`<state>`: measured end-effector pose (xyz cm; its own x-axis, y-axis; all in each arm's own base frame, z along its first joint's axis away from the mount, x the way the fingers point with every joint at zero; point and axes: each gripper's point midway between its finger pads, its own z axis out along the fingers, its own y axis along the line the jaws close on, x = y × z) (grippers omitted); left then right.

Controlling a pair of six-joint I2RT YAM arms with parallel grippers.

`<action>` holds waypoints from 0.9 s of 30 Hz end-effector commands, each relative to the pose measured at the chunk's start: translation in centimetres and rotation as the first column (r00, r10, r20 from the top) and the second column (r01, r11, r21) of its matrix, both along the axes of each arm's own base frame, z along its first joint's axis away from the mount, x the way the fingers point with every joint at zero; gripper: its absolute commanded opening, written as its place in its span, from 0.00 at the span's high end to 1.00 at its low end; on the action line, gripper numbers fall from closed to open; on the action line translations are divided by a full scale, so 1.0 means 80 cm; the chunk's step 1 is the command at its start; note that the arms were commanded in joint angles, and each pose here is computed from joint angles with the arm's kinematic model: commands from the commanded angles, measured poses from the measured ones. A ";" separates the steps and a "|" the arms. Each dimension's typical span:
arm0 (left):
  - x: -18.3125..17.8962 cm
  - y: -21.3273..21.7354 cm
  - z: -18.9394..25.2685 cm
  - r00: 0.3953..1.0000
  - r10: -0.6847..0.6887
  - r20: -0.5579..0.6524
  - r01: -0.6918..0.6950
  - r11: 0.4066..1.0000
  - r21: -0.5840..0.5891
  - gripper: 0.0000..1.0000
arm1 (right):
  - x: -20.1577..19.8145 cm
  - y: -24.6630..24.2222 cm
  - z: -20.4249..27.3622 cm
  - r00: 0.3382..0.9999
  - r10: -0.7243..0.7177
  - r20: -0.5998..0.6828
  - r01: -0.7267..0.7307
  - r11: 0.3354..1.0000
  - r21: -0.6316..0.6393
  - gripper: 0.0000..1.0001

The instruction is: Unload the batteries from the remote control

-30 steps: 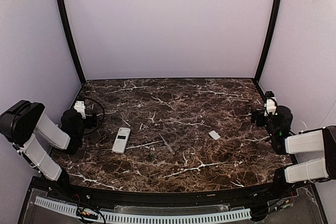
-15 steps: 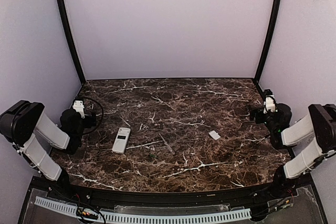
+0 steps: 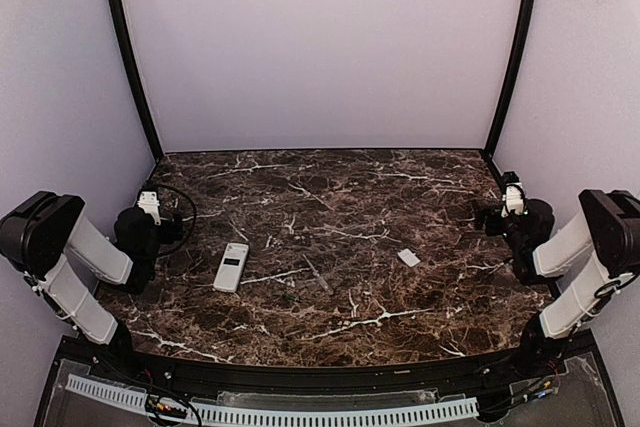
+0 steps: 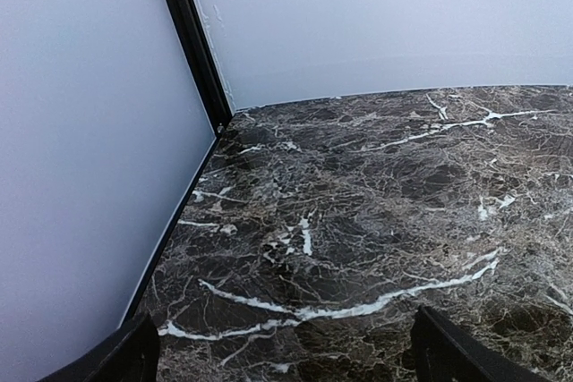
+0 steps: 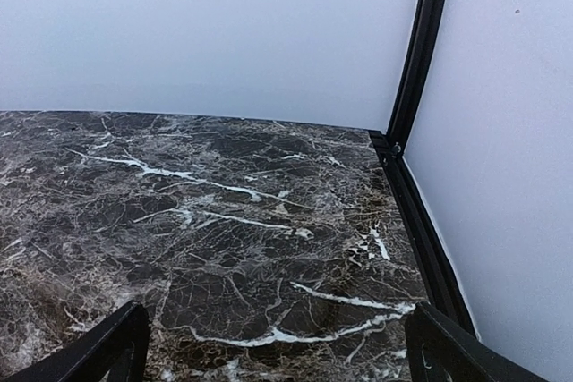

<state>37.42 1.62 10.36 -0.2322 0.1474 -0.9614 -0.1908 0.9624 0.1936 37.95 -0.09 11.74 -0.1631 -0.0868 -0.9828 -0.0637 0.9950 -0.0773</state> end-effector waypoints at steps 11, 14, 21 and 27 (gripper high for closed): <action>0.003 0.004 0.006 1.000 0.016 0.016 -0.016 1.000 -0.007 0.01 | 0.007 -0.006 0.017 0.998 -0.024 0.051 0.024 1.000 0.012 0.01; 0.003 0.004 0.006 1.000 0.016 0.016 -0.016 1.000 -0.008 0.01 | 0.007 -0.006 0.016 0.999 -0.021 0.049 0.021 1.000 0.013 0.01; 0.003 0.004 0.006 1.000 0.016 0.015 -0.016 1.000 -0.007 0.01 | 0.007 -0.006 0.017 0.999 -0.021 0.050 0.021 1.000 0.012 0.01; 0.003 0.004 0.006 1.000 0.016 0.015 -0.016 1.000 -0.008 0.01 | 0.007 -0.005 0.017 0.999 -0.020 0.050 0.019 1.000 0.012 0.01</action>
<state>37.41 1.63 10.36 -0.2320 0.1459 -0.9617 -0.1915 0.9625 0.1922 37.99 -0.22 11.93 -0.1571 -0.0735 -0.9848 -0.0535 0.9964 -0.0658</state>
